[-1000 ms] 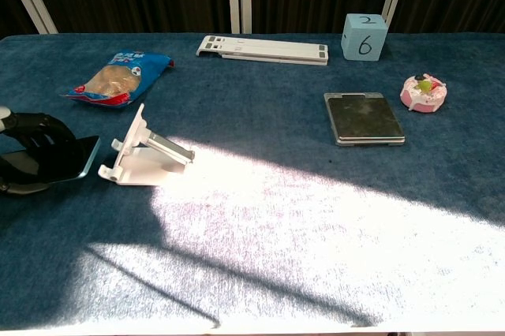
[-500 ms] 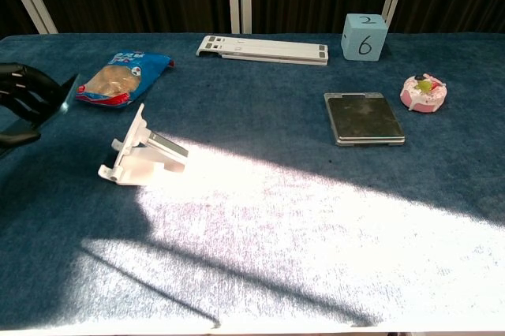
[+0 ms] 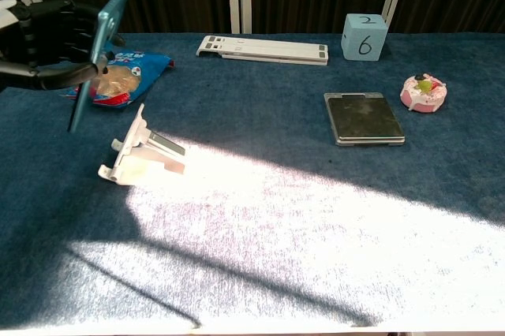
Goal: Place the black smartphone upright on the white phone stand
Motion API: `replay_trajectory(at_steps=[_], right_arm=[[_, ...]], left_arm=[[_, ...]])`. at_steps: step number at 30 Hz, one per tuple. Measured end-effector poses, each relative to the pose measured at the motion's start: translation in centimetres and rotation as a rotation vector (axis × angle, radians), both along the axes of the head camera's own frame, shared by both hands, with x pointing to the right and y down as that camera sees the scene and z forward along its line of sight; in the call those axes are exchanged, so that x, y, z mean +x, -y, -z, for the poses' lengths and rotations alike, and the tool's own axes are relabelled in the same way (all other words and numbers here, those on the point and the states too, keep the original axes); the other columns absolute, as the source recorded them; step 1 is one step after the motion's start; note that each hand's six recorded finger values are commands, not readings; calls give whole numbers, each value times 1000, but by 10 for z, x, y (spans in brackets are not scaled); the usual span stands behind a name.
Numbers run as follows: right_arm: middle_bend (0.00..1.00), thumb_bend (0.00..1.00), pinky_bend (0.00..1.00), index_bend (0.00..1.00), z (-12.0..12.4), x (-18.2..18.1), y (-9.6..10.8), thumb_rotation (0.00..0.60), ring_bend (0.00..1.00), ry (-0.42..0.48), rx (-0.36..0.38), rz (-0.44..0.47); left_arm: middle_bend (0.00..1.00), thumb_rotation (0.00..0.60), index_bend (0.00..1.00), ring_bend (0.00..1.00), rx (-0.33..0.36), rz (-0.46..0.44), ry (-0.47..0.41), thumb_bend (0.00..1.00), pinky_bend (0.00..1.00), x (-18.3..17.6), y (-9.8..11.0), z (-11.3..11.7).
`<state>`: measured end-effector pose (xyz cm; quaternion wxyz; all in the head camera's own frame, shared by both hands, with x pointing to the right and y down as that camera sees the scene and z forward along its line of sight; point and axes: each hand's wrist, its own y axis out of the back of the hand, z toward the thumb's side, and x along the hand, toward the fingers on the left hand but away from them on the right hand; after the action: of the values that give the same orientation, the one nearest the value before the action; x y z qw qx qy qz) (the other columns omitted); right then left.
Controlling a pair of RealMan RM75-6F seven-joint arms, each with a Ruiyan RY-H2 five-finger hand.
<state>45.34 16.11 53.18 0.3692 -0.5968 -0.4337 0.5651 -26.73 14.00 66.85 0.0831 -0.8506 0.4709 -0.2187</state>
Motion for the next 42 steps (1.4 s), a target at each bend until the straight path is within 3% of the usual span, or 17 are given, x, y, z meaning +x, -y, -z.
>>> replay_trajectory(at_steps=[4,15,42], right_arm=[[46,57,77,0,1,3,-3,600,0,-2,-2,-10],[46,56,77,0,-1,4,-6,600,0,-2,-11,-19],[46,56,77,0,-7,5,-10,600,0,6,-28,-30]], left_arm=[[485,600,392,358,18,-7,-4,307,369,11,-3,-7],[485,600,391,358,-11,14,-30,304,369,22,-16,-24],[477,600,391,332,-46,34,-1,297,369,18,-29,-47]])
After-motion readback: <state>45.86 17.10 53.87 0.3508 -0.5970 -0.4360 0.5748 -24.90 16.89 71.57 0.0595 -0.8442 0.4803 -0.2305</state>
